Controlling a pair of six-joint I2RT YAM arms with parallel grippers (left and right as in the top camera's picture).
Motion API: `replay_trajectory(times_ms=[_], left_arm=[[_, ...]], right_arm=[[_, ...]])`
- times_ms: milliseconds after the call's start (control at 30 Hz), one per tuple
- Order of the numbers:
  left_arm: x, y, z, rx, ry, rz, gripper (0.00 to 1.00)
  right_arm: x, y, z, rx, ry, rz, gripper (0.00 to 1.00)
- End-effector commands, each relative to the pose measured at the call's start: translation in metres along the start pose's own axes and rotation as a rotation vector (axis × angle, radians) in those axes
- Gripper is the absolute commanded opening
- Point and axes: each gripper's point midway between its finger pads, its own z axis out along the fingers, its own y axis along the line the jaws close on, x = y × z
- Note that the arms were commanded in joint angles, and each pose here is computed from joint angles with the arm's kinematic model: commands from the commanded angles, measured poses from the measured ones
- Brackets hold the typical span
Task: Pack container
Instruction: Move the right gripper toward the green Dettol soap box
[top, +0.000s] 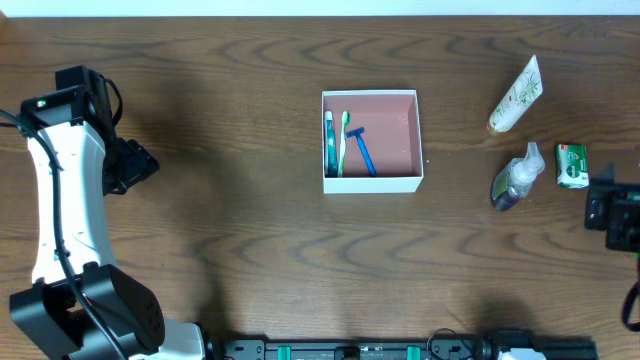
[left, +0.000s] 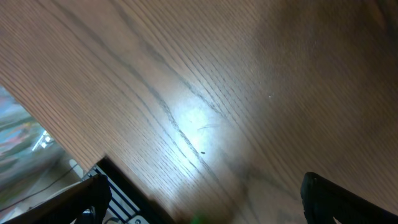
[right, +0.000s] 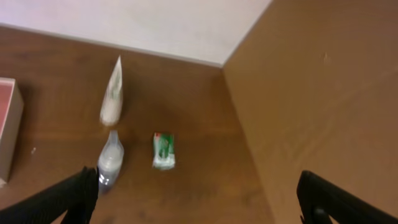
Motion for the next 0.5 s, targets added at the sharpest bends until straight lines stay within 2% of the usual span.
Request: replay_trajectory(times_ms=[0, 200, 300, 467], left_arm=[[-0.001, 0.003, 0.002, -0.016, 0.003, 0.010, 0.98], [-0.001, 0.003, 0.002, -0.016, 0.003, 0.010, 0.98], [-0.001, 0.003, 0.002, -0.016, 0.003, 0.010, 0.98], [-0.001, 0.003, 0.002, -0.016, 0.003, 0.010, 0.98]], right_arm=[[-0.010, -0.011, -0.007, 0.010, 0.019, 0.122, 0.99], [-0.033, 0.001, 0.003, -0.132, 0.021, 0.200, 0.99], [-0.052, 0.012, 0.018, -0.212, -0.011, 0.166, 0.99], [-0.076, 0.012, 0.039, -0.211, -0.071, 0.149, 0.99]])
